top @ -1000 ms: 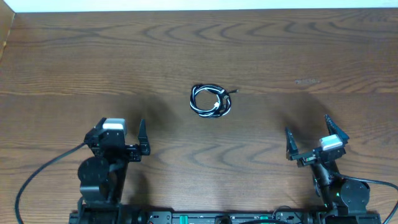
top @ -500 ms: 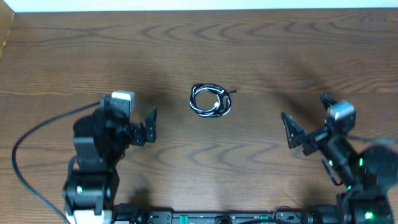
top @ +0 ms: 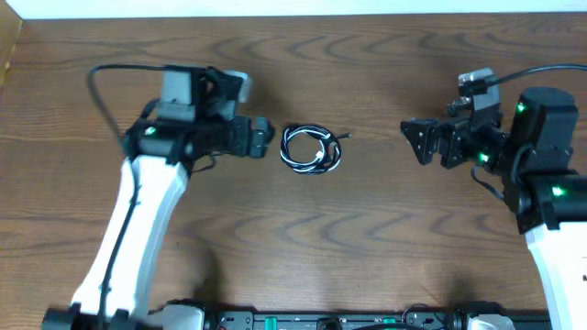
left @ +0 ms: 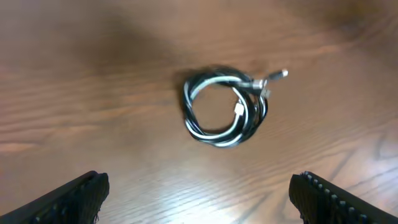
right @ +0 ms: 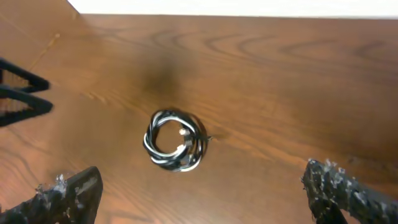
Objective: Untangle cables
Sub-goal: 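Reach both grippers toward the black-and-white cable bundle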
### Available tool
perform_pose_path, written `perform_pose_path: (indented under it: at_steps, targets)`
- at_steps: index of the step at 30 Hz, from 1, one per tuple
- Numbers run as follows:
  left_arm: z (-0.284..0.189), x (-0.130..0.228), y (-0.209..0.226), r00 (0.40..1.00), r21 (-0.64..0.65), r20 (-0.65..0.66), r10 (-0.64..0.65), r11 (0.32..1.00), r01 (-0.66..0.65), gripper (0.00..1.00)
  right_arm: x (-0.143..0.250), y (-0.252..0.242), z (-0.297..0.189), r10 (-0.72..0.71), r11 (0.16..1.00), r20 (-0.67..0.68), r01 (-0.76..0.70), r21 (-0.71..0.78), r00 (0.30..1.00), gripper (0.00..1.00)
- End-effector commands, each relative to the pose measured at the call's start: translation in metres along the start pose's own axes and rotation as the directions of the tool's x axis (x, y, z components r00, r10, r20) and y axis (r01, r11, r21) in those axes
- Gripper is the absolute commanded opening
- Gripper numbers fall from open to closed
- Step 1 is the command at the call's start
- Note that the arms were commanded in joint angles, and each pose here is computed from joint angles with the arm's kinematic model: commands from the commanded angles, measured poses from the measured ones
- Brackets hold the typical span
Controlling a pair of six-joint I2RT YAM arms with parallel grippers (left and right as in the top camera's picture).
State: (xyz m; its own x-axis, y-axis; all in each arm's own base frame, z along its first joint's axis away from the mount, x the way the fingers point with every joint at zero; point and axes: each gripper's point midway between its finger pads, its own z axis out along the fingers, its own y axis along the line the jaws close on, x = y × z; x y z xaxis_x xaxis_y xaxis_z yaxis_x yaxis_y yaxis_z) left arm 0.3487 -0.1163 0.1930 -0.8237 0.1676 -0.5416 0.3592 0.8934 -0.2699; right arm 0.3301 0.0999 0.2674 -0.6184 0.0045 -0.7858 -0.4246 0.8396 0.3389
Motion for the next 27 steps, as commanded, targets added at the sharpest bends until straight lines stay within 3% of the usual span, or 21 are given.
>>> perform_pose_path:
  at_steps: [1, 7, 14, 16, 20, 27]
  targets:
    - [0.033, -0.004, -0.009, 0.999, 0.094, -0.040, -0.023, 0.995, 0.027, 0.98, -0.002, 0.019, 0.007, 0.020, 0.991, -0.021, -0.022, -0.129, 1.000, 0.99]
    - [0.097, -0.001, 0.004, 0.995, 0.114, -0.091, -0.026, 0.993, 0.036, 1.00, 0.018, 0.001, 0.024, 0.076, 0.994, -0.112, -0.084, -0.074, 0.991, 0.99]
    - [0.141, 0.006, 0.030, 0.993, -0.076, -0.117, -0.020, 0.997, 0.011, 0.94, 0.033, -0.011, 0.038, 0.117, 0.991, -0.177, -0.126, -0.045, 0.977, 0.93]
    - [0.150, 0.006, 0.033, 0.993, -0.111, -0.114, -0.004, 0.994, -0.009, 0.91, 0.037, -0.013, 0.041, 0.126, 0.990, -0.192, -0.136, -0.041, 0.973, 0.92]
    - [0.172, 0.003, 0.037, 0.995, -0.152, -0.094, 0.011, 0.988, -0.026, 0.75, 0.042, -0.016, 0.045, 0.139, 0.988, -0.214, -0.150, -0.037, 0.967, 0.90]
    - [0.200, 0.024, 0.045, 0.988, -0.168, -0.152, 0.003, 0.985, -0.029, 0.67, 0.044, -0.018, 0.047, 0.142, 0.988, -0.220, -0.152, -0.029, 0.965, 0.92]
